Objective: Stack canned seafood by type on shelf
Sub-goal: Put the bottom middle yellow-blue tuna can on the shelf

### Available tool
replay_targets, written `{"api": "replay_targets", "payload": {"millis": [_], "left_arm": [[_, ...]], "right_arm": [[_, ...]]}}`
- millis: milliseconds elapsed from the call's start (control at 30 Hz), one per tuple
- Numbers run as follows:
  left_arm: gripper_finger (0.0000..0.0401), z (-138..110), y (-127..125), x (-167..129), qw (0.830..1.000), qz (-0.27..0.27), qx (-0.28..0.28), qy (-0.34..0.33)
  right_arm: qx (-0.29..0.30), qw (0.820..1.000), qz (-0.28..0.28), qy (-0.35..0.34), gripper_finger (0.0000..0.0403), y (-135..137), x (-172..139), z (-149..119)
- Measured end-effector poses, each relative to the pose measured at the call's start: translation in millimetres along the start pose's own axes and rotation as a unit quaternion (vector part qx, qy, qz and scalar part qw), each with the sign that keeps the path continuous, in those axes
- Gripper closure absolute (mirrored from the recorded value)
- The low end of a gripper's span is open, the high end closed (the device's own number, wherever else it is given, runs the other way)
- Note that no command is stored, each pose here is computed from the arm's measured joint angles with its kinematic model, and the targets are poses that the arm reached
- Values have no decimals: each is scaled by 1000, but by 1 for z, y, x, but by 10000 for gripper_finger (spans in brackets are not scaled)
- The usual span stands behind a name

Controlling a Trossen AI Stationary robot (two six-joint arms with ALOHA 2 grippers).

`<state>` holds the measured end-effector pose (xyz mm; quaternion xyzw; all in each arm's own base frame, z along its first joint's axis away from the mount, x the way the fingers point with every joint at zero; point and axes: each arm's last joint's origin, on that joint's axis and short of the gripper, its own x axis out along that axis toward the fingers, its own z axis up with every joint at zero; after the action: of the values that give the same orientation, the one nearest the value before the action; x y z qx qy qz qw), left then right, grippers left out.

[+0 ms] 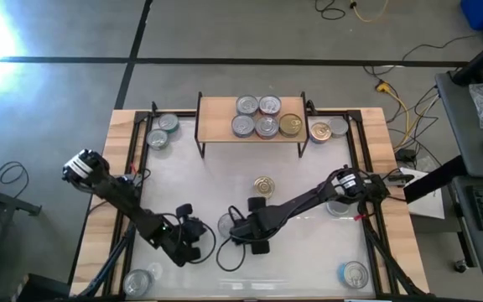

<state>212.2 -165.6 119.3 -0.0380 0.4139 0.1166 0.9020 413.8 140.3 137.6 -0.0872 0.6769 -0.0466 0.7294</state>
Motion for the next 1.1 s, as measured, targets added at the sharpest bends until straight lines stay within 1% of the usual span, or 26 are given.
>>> {"api": "replay_targets", "payload": {"millis": [33,133,200,333,433,533,600,667,733,800,833,933,1033,1100], "left_arm": [[401,-1,-1,1,1000,-1,-4,0],[401,-4,-3,3,1000,-1,-5,1],[401,-5,-3,5,1000,1,-3,2],[401,-6,-4,7,1000,8,-2,-3],[401,-6,-4,8,1000,12,-6,-8],[401,-5,-4,8,1000,18,-10,-22],[401,-3,-4,8,999,15,-14,-28],[401,-3,-6,8,999,10,-17,-31],[401,-4,-8,6,999,2,-19,-35],[401,-5,-10,5,999,-3,-18,-37],[401,-6,-11,4,999,-5,-18,-37],[401,-7,-12,3,999,-8,-16,-36],[401,-6,-12,3,999,-5,-3,-36],[401,-6,-11,4,999,-3,11,-36]], "right_arm": [[2,1000,-6,19,3,0,1,-6],[-18,998,-27,55,3,4,-3,-22],[-28,997,-33,61,3,7,-8,-27],[-41,997,-26,61,3,12,-17,-31],[-63,995,-16,74,3,13,-20,-35],[-61,995,-21,76,3,9,-23,-35],[-61,996,-37,55,3,5,-26,-33],[-68,996,-52,5,3,3,-33,-30],[-73,995,-53,-45,3,-1,-43,-34],[-61,993,-44,-92,3,-7,-50,-46],[-48,992,-40,-106,3,-12,-51,-57],[32,991,-27,-128,3,-27,-47,-94],[118,974,8,-194,3,-35,-47,-119],[152,954,54,-254,3,-33,-48,-127]]}}
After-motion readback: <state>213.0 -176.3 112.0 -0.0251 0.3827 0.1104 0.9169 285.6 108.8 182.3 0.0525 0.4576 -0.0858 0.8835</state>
